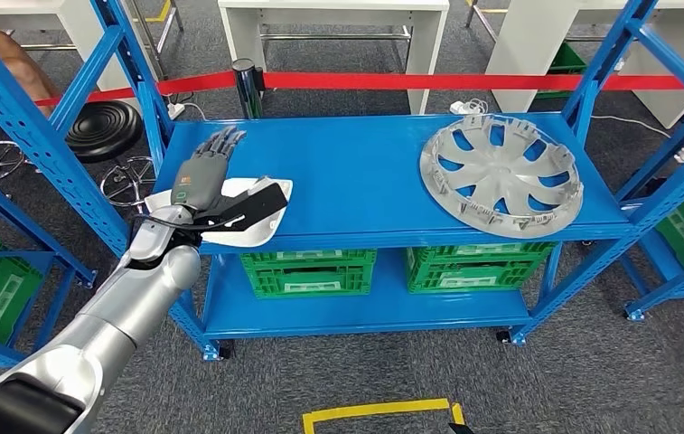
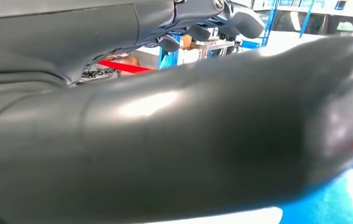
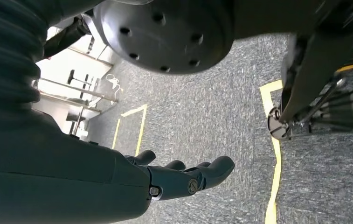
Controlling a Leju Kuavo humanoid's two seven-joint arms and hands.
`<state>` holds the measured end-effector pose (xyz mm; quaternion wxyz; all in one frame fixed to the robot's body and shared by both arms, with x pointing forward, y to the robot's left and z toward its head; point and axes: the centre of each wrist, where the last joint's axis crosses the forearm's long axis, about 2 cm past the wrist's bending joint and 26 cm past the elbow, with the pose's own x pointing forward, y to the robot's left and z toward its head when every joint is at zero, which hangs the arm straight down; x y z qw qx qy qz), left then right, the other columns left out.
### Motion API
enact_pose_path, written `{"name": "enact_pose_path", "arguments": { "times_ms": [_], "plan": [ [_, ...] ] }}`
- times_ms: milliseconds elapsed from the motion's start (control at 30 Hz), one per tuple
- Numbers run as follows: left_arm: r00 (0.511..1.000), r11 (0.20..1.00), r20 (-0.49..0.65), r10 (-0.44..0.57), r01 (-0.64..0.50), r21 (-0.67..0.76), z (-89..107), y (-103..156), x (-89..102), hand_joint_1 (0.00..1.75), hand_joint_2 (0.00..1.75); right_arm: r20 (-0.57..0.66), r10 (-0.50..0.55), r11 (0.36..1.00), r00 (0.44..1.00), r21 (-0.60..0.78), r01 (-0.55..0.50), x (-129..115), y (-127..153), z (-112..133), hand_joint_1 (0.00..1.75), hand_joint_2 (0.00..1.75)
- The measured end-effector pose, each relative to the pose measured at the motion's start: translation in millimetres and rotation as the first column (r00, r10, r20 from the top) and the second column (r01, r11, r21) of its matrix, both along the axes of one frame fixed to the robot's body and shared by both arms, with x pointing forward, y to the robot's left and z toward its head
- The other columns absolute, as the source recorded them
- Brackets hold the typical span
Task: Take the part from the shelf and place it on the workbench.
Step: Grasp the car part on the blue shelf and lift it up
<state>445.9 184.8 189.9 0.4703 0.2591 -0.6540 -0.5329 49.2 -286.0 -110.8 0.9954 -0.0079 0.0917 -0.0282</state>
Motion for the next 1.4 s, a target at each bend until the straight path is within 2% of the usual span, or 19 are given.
{"name": "enact_pose_path", "arguments": {
  "times_ms": [1167,1400],
  "plan": [
    [1.000,1.000,-0.012,0.007,-0.007,0.009,-10.0,2,-5.6,0.00,0.00,0.011,0.007,1.000,1.000,-0.001,-0.007,-4,0,0,0.00,1.75],
    [0.998,0.998,-0.070,-0.008,0.003,-0.069,-11.6,6,-5.3,0.00,0.00,0.020,0.011,1.000,1.000,0.000,-0.011,-3,2,0,0.00,1.75]
  ]
}}
